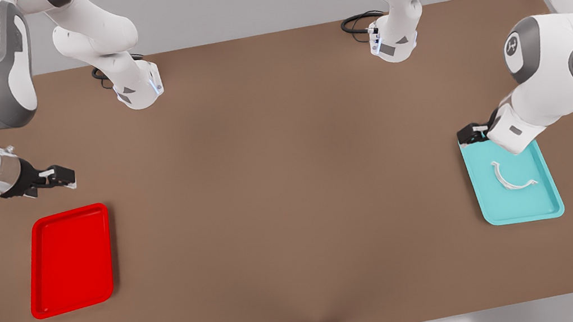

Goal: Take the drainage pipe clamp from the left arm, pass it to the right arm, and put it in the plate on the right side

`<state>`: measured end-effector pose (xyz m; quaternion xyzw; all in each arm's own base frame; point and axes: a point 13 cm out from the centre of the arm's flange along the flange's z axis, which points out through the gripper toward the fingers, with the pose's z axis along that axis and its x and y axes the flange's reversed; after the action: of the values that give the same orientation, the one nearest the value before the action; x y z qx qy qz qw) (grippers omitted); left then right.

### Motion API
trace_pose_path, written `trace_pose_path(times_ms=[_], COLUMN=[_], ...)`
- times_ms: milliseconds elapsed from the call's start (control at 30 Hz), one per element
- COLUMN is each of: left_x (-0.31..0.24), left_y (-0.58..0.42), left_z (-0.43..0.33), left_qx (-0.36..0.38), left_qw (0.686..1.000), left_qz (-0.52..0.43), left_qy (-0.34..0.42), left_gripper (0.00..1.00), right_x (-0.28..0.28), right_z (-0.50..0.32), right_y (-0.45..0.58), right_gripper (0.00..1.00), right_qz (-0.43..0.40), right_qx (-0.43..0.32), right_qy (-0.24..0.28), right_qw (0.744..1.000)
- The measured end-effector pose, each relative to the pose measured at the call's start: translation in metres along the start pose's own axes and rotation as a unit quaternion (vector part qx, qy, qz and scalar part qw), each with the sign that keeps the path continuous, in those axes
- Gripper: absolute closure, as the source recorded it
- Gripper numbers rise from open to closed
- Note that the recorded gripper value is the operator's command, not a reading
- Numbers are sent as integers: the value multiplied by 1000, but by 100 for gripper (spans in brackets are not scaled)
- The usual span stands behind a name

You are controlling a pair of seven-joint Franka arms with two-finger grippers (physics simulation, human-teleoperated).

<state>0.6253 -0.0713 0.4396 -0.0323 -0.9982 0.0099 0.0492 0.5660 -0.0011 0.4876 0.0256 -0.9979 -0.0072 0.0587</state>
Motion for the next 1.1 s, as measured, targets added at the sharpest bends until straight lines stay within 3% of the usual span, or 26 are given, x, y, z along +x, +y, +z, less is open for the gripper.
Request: trace_pose_path(times_ms=[133, 300, 633, 833, 1100], left_x=[-4, -6, -27, -33, -41], left_y=[38, 169, 296, 324, 335], left_z=[35, 156, 305, 351, 379], left_qx=[-10, -17, -24, -9, 8], left_qw=[999, 964, 818, 737, 660], left_qz=[-49, -264, -572, -671, -744], left_qy=[20, 31, -48, -82, -108], left_gripper=[0, 0, 0, 0, 0], right_x=[-3, -9, -59, -90, -104], right_z=[-1, 8, 113, 180, 181], right_y=[-3, -8, -15, -21, -23], right_gripper=[0, 0, 0, 0, 0], right_qz=[-1, 1, -1, -1, -3], right_qx=[1, 0, -8, -10, -9], right_qy=[-5, -2, 34, 43, 20], right_qw=[1000, 1000, 999, 999, 1000])
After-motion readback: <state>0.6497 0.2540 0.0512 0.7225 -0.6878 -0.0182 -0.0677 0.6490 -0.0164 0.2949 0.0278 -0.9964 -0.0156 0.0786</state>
